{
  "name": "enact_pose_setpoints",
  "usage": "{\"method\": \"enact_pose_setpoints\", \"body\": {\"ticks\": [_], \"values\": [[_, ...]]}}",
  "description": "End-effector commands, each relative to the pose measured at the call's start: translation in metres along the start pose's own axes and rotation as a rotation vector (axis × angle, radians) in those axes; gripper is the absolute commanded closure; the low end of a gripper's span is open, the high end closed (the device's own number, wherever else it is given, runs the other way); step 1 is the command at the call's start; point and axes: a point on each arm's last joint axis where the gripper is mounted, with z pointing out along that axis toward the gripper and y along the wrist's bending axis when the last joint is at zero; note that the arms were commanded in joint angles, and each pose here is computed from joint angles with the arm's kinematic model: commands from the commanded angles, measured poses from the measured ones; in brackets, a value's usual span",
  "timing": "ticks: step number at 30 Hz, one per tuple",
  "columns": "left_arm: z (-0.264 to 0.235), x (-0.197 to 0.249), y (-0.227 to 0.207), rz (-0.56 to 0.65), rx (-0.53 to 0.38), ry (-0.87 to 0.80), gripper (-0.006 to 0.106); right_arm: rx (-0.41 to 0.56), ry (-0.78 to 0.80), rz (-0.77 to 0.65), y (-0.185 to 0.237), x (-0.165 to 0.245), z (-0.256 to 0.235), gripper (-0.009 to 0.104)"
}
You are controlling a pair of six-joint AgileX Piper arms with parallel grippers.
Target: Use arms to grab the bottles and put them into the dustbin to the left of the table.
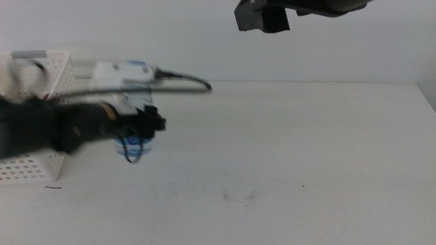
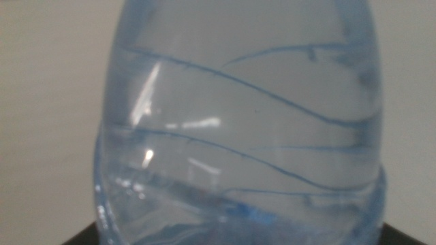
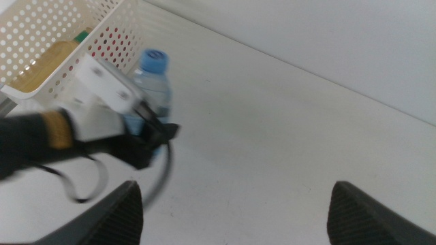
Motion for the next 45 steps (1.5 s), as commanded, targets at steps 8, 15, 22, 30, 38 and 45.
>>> {"method": "enact_pose_setpoints", "body": {"ticks": [8, 15, 22, 30, 38, 45], "values": [[-0.115, -0.127, 0.044, 0.155, 0.028, 0.041, 0.102, 0.01, -0.01, 0.0, -0.003, -0.001, -0.003, 0.007], [-0.126, -0.148, 0.142, -0.052, -0.153, 0.067, 0.102, 0.01, -0.011, 0.0, -0.003, -0.001, -0.003, 0.007], [-0.088, -0.122, 0.189, -0.13, -0.177, 0.203, 0.102, 0.01, -0.011, -0.003, -0.003, -0.001, -0.003, 0.007], [-0.022, -0.079, 0.214, -0.195, -0.14, 0.429, 0.102, 0.01, -0.011, -0.003, -0.003, -0.001, -0.003, 0.007], [-0.008, -0.067, 0.222, -0.276, -0.174, 0.472, 0.064, 0.01, -0.011, -0.003, -0.003, -0.001, -0.003, 0.007], [-0.027, -0.079, 0.215, -0.256, -0.163, 0.458, 0.007, 0.01, -0.011, -0.003, -0.003, -0.001, -0.003, 0.007]]}}
